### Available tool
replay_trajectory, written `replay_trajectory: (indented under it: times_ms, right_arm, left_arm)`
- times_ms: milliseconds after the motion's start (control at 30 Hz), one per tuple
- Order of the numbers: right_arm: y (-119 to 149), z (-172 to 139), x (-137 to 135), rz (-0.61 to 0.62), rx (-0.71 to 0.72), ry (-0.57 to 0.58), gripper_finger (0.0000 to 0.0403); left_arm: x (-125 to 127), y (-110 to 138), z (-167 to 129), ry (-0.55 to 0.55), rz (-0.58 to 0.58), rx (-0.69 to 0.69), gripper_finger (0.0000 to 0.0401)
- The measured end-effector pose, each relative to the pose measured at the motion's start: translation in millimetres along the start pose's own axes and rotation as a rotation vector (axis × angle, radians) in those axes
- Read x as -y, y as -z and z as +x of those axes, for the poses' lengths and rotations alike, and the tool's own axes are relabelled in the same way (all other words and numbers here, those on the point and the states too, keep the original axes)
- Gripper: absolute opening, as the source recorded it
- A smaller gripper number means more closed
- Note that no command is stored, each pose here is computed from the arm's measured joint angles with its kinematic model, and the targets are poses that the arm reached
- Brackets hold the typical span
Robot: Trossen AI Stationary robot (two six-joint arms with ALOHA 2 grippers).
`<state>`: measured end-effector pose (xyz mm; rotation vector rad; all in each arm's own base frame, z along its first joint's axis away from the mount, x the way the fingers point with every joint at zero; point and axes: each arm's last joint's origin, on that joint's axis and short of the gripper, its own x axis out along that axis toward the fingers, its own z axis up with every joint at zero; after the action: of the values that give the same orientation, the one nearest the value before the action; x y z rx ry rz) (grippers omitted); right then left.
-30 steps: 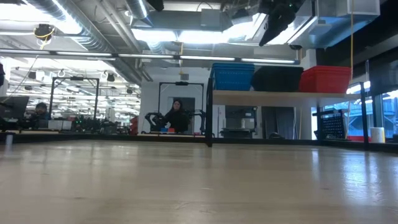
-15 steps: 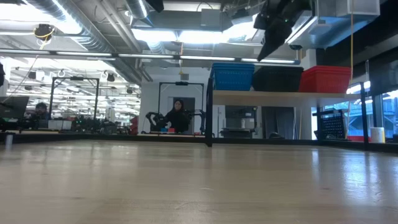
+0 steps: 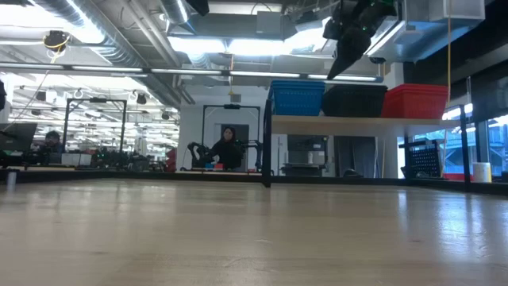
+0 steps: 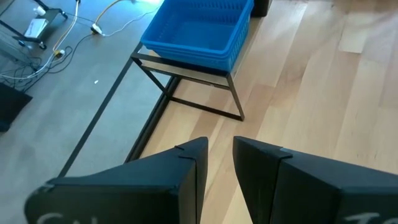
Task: Stack baskets on shelf by color
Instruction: Stack the black bin on the black bin on the shelf, then return to Home Position
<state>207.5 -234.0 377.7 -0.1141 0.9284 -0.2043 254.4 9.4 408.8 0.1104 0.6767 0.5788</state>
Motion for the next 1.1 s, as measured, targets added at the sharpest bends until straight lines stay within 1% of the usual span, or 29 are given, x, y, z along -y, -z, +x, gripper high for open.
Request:
replay_trajectory:
  times_ms: [133, 233, 333, 567, 633, 767, 833, 933, 1100]
  right_arm:
    - [0.1, 0.0, 0.1, 0.000, -0.001, 0.001, 0.0000]
    - [0.8, 0.8, 1.3, 0.003, -0.020, 0.023, 0.0000]
    - [1.7, 6.8, 4.7, 0.035, -0.051, 0.048, 0.0000]
    - [2.2, 12.4, 6.4, 0.039, -0.064, 0.040, 0.0000]
    - [0.2, 9.2, 6.2, 0.043, -0.058, 0.045, 0.0000]
    - [-10.4, -10.4, 3.4, 0.061, -0.003, 0.063, 0.0000]
    - [-16.2, -23.2, -2.3, 0.062, 0.037, 0.036, 0.0000]
    - [-25.9, -43.5, -18.5, 0.052, 0.102, -0.014, 0.0000]
    - [-35.6, -81.5, -59.0, 0.021, 0.171, -0.049, 0.0000]
  left_arm:
    - [0.0, 0.0, 0.0, 0.000, 0.000, 0.000, 0.0069]
    - [0.1, 0.0, -0.1, 0.000, 0.000, 0.000, 0.0069]
    - [0.4, 0.1, -0.1, 0.011, 0.000, -0.001, 0.0069]
    - [0.9, 0.1, -0.1, 0.025, 0.000, -0.003, 0.0069]
    - [0.9, 0.1, -0.1, 0.026, 0.000, -0.003, 0.0069]
    - [0.9, 0.3, -0.1, 0.026, 0.001, -0.005, 0.0069]
    - [0.9, 0.5, -0.1, 0.026, 0.002, -0.007, 0.0069]
    - [0.6, 2.6, -0.1, 0.024, 0.020, -0.026, 0.0069]
    - [2.1, 13.1, -3.0, 0.022, 0.165, -0.113, 0.0069]
